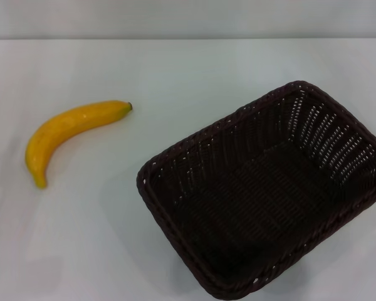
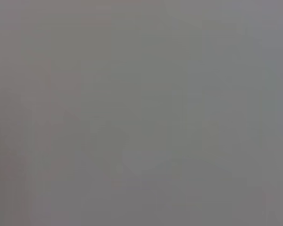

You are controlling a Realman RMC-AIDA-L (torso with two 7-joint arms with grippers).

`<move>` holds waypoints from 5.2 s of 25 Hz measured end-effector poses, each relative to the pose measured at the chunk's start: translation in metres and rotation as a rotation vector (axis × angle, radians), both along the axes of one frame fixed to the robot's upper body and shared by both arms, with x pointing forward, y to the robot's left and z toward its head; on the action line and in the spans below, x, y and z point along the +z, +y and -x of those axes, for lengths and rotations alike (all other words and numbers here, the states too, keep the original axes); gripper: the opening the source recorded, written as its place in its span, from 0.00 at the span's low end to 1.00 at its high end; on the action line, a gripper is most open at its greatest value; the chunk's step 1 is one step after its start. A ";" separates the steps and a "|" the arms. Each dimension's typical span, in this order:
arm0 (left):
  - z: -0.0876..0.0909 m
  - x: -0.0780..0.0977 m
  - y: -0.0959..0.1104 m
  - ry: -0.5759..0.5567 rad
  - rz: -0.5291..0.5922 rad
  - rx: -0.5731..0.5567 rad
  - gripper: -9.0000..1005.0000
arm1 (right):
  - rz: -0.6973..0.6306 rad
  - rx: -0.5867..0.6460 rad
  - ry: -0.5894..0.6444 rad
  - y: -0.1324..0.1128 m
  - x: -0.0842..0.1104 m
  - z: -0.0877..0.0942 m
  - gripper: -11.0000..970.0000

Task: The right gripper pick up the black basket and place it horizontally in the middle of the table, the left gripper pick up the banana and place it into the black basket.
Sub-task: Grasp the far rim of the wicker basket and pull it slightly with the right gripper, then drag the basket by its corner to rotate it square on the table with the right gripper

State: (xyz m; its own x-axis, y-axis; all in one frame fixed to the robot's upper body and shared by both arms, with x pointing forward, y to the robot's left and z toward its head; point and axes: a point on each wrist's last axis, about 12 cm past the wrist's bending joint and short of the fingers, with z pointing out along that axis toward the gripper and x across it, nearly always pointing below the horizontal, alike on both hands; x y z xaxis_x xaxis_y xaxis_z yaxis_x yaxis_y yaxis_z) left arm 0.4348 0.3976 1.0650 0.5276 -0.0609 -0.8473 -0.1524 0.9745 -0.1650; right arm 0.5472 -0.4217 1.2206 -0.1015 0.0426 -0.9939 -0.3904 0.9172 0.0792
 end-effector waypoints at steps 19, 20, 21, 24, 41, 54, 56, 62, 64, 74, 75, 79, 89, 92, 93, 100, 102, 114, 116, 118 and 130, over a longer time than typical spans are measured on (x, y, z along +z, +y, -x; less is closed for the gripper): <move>0.009 -0.006 0.001 0.013 0.060 -0.006 0.89 | 0.325 0.287 0.808 0.103 0.087 -0.076 0.86; 0.009 -0.006 0.001 0.013 0.061 -0.006 0.89 | 0.344 0.315 0.837 0.110 0.086 -0.078 0.85; 0.009 -0.006 0.001 0.014 0.061 -0.006 0.89 | 0.373 0.347 0.881 0.119 0.083 -0.080 0.85; 0.009 -0.007 0.001 0.016 0.062 -0.005 0.89 | 0.428 0.360 0.971 0.134 0.074 -0.085 0.84; 0.003 -0.007 0.002 0.036 0.067 -0.005 0.89 | 0.552 0.356 1.126 0.197 0.025 -0.087 0.81; 0.002 -0.009 0.004 0.055 0.071 0.003 0.89 | 0.635 0.323 1.156 0.225 -0.001 -0.095 0.78; 0.002 -0.009 0.004 0.059 0.072 0.004 0.89 | 0.651 0.325 1.160 0.228 -0.004 -0.096 0.77; 0.000 -0.010 0.004 0.067 0.075 0.006 0.89 | 0.664 0.317 1.158 0.229 -0.008 -0.097 0.76; -0.001 -0.010 0.004 0.068 0.076 0.005 0.89 | 0.667 0.322 1.161 0.227 -0.010 -0.096 0.75; -0.008 -0.008 0.002 0.062 0.077 -0.006 0.89 | 0.681 0.355 1.192 0.231 -0.020 -0.093 0.38; -0.008 -0.008 0.002 0.061 0.077 -0.006 0.89 | 0.680 0.353 1.186 0.231 -0.020 -0.093 0.34; -0.007 -0.006 0.003 0.051 0.075 0.000 0.89 | 0.679 0.349 1.170 0.233 -0.017 -0.095 0.24; -0.008 0.014 0.024 -0.092 0.102 0.109 0.89 | 0.445 0.131 1.235 0.226 -0.006 -0.104 0.16; -0.011 0.019 0.029 -0.122 0.101 0.137 0.89 | 0.301 0.069 1.265 0.221 -0.005 -0.106 0.16; -0.012 0.021 0.031 -0.126 0.098 0.143 0.89 | 0.259 0.055 1.272 0.218 -0.005 -0.106 0.16; -0.014 0.027 0.057 -0.101 0.090 0.225 0.89 | 0.074 -0.067 1.317 0.202 -0.005 -0.096 0.15; -0.012 0.027 0.060 -0.101 0.101 0.251 0.89 | 0.059 -0.067 1.332 0.203 -0.007 -0.094 0.14; -0.021 0.031 0.066 -0.098 0.110 0.256 0.89 | 0.204 -0.092 1.296 0.220 -0.015 -0.083 0.14; -0.021 0.031 0.066 -0.094 0.112 0.258 0.89 | 0.198 -0.096 1.286 0.218 -0.012 -0.082 0.14; -0.022 0.030 0.066 -0.085 0.115 0.259 0.89 | 0.185 -0.076 1.290 0.218 -0.011 -0.081 0.15; -0.023 0.027 0.062 -0.075 0.131 0.245 0.89 | 0.177 -0.036 1.302 0.216 0.004 -0.079 0.27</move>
State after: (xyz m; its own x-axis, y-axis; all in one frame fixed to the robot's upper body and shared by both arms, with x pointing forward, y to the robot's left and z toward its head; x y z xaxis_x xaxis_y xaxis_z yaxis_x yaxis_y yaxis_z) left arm 0.4576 0.4599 1.0919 0.6008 -0.0303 -0.7989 -0.3634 0.8798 -0.3066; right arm 0.6259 -0.2054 1.2243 -0.9853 -0.0547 -0.1618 -0.0953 0.9622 0.2553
